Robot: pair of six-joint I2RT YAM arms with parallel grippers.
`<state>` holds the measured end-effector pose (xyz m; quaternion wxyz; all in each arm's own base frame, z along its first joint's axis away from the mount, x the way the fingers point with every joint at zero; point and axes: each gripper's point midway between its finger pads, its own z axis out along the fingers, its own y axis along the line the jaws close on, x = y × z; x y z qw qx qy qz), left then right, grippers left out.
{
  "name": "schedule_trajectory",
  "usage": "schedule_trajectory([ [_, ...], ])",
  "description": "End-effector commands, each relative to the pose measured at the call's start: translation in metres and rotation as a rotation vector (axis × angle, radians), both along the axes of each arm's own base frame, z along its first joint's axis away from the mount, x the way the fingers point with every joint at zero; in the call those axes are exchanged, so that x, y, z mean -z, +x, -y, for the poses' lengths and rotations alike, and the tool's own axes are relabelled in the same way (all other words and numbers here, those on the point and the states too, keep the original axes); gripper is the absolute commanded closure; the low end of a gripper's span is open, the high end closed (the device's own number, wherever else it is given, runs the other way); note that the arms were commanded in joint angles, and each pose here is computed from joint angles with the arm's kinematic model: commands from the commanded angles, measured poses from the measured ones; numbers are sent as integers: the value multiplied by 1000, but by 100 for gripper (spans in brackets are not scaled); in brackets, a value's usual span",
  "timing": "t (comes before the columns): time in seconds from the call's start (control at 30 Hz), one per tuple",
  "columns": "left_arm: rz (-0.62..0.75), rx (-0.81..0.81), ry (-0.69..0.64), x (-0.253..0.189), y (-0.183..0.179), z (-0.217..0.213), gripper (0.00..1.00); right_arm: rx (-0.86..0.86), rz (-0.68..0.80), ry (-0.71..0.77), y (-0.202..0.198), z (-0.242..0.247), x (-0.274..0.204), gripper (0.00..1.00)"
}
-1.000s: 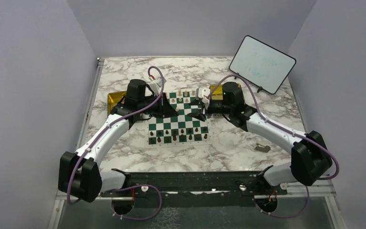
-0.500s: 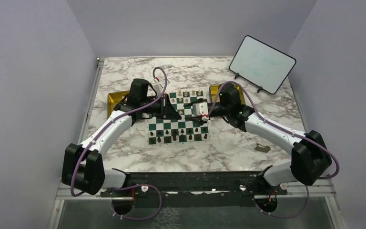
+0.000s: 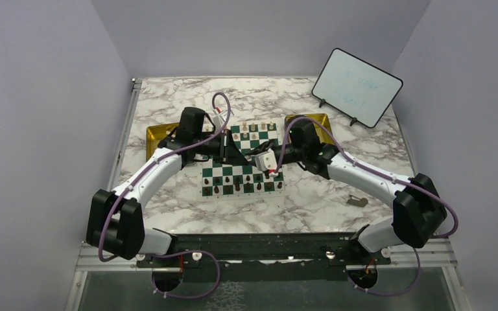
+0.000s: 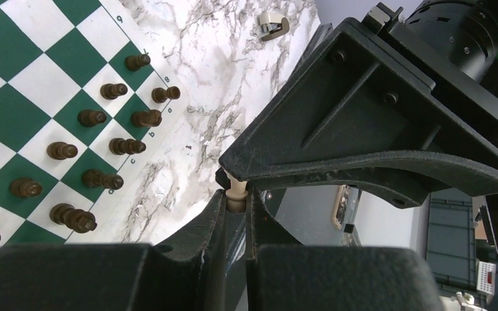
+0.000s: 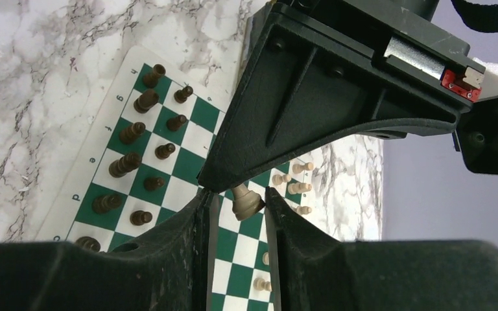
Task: Set up the chess pieces on the board
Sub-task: Place the chess piece on the chessboard.
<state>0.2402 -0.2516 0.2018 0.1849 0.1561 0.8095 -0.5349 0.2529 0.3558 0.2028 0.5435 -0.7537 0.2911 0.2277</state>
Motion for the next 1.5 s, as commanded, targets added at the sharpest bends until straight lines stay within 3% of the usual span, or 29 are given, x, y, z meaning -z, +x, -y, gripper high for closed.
schedule_trajectory([
  [0.0, 47, 46, -39, -19, 1, 5, 90, -9, 17, -51, -5, 1, 9, 68],
  [0.17, 60, 33, -39, -25, 6, 5, 87, 25, -11, -84, -7, 7, 25, 82],
  [0.27, 75, 7, -32, -31, 12, 5, 82, 70, -46, -29, -6, 6, 19, 90],
  [0.43, 120, -39, -28, -43, 20, 4, 68, 188, -197, 110, 0, 2, -1, 96],
  [0.63, 175, -169, 13, -51, 34, -5, 61, 425, -453, 298, 26, 1, -27, 95],
  [0.73, 216, -236, 26, -59, 40, -11, 60, 521, -554, 348, 37, 3, -29, 95],
  [0.93, 262, -288, 25, -66, 48, -15, 60, 535, -674, 484, 39, 0, -45, 96],
  [1.27, 286, -313, 1, -68, 59, -12, 61, 542, -694, 488, 41, -2, -47, 96],
  [1.47, 267, -294, -18, -67, 58, -8, 70, 558, -699, 488, 43, -1, -45, 96],
])
